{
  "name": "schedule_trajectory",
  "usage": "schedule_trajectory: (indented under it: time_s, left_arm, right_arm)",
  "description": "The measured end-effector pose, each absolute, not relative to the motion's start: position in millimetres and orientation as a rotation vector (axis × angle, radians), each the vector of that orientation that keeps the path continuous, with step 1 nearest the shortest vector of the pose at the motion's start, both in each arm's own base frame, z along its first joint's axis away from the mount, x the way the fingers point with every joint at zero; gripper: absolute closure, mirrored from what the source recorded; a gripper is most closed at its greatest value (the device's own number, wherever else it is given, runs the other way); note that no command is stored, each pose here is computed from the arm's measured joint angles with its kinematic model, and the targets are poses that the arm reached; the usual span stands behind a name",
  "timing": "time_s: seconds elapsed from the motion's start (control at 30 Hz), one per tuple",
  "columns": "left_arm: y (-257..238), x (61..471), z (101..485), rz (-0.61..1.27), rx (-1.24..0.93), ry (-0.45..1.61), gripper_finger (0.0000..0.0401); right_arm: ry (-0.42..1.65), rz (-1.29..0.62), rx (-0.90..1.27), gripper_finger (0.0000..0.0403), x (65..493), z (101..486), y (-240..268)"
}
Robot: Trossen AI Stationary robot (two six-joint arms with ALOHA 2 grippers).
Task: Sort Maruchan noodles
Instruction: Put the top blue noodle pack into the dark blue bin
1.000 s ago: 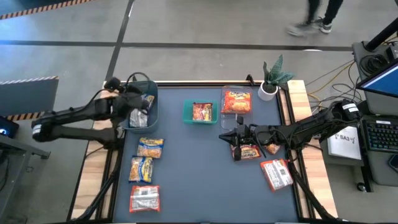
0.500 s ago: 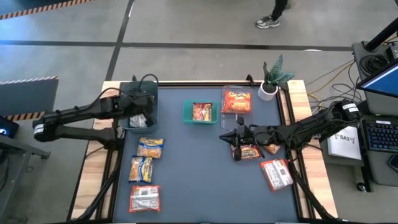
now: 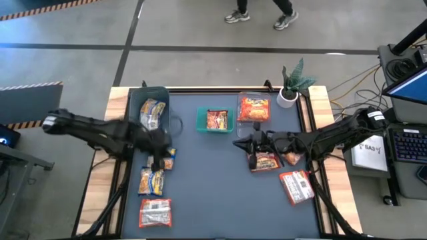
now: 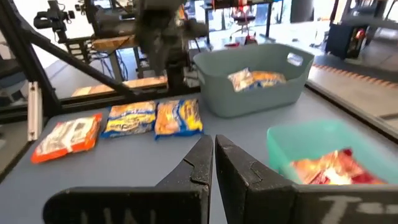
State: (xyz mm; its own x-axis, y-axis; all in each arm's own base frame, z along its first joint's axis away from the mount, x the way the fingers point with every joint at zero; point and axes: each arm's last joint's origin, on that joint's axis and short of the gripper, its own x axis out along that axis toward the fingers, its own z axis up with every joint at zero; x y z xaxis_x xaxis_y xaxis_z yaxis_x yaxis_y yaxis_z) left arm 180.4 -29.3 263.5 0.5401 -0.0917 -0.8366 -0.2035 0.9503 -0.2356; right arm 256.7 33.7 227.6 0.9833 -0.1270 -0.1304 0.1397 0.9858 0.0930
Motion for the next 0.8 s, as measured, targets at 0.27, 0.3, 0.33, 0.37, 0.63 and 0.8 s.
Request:
schedule_trajectory:
  time_s: [0.27, 0.3, 0.33, 0.37, 0.63, 0.8]
  left_arm:
    - [-58, 199, 198, 0.259, -0.071, 1.414, 0.0401]
    - [-60, 202, 191, 0.284, -0.044, 1.442, 0.0401]
    - [-61, 205, 184, 0.305, -0.021, 1.462, 0.0401]
    - [-62, 208, 178, 0.326, 0.000, 1.480, 0.0401]
    - [-70, 218, 156, 0.375, 0.060, 1.507, 0.0401]
    - [-85, 238, 168, 0.253, -0.001, 1.359, 0.0401]
  right_arm:
    - [0.081, -0.127, 0.032, 0.0394, 263, 244, 34]
    - [0.081, -0.127, 0.032, 0.0394, 263, 244, 34]
    - [0.082, -0.126, 0.032, 0.0394, 263, 244, 34]
    - [0.082, -0.126, 0.032, 0.0394, 263, 244, 34]
    - [0.108, -0.119, 0.026, 0.0394, 262, 241, 35]
    - [0.126, -0.119, 0.022, 0.0394, 262, 239, 35]
